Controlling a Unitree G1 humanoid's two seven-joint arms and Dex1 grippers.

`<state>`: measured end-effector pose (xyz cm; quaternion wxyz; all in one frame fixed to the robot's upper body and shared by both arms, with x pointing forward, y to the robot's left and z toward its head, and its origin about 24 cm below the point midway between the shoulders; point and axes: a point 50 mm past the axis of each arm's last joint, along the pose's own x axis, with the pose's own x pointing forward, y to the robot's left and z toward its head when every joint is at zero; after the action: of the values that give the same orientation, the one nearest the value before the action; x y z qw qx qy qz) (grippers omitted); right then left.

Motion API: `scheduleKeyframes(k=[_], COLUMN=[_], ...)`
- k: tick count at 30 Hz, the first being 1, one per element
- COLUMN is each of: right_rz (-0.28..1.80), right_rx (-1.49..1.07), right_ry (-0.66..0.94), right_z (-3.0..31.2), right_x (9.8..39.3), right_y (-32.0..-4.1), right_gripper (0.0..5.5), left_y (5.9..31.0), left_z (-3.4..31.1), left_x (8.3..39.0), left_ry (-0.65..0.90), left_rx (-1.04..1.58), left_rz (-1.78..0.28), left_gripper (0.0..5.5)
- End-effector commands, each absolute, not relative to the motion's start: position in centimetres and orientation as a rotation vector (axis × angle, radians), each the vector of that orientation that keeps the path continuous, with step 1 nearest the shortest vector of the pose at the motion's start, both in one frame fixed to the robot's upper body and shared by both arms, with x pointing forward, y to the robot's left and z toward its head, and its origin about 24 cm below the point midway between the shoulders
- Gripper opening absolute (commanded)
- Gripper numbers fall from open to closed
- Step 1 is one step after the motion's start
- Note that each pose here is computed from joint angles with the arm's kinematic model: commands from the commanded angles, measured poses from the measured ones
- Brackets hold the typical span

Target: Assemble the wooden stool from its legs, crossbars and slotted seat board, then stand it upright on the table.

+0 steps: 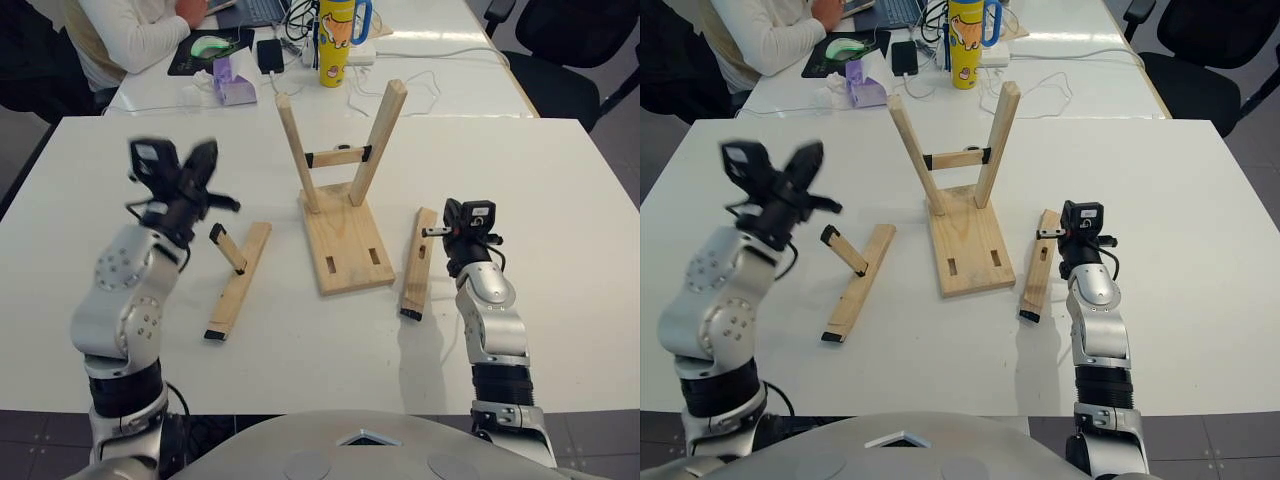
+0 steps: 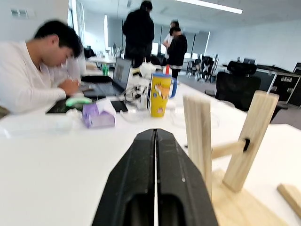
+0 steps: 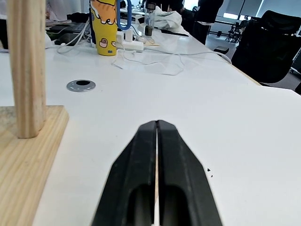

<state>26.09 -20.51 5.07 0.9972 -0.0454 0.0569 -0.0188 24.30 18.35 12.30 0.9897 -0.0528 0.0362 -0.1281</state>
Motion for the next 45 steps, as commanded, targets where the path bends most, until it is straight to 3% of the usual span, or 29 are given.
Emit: scheduleKeyframes(k=[1,4,11,19,32,35,41,45], right_rz=[-0.039,-0.026,-0.026,-0.033,-0.027,-0.03,-0.036,-0.036], right_rx=[-0.057,-0.051,-0.055,-0.057,-0.056,-0.054,-0.062,-0.056], right_ry=[0.112,0.104,0.115,0.112,0.106,0.102,0.081,0.069], right_z=[5.5,6.0,5.9,5.9,5.9,6.0,6.5,6.9], right_x=[26.1,26.5,26.4,26.3,26.6,26.6,26.8,27.1], right_y=[-20.2,-19.9,-20.1,-20.2,-19.8,-19.8,-20.1,-20.0], right_gripper=[0.0,0.0,0.0,0.0,0.0,0.0,0.0,0.0], left_y=[18.7,18.5,18.5,19.1,16.0,15.9,16.6,17.8], left_z=[6.7,5.9,11.3,14.2,21.0,18.1,6.9,4.4], left_x=[23.3,23.2,24.8,25.2,29.5,28.8,24.7,23.2], left_ry=[0.249,0.24,0.017,-0.048,-0.142,-0.015,0.385,0.447], left_rx=[-0.181,-0.18,-0.194,-0.171,-0.208,-0.187,-0.087,-0.057], left_rz=[-0.256,-0.276,-0.292,-0.285,-0.376,-0.383,-0.356,-0.319], left_gripper=[0.03,0.03,0.03,0.03,0.03,0.03,0.03,0.03])
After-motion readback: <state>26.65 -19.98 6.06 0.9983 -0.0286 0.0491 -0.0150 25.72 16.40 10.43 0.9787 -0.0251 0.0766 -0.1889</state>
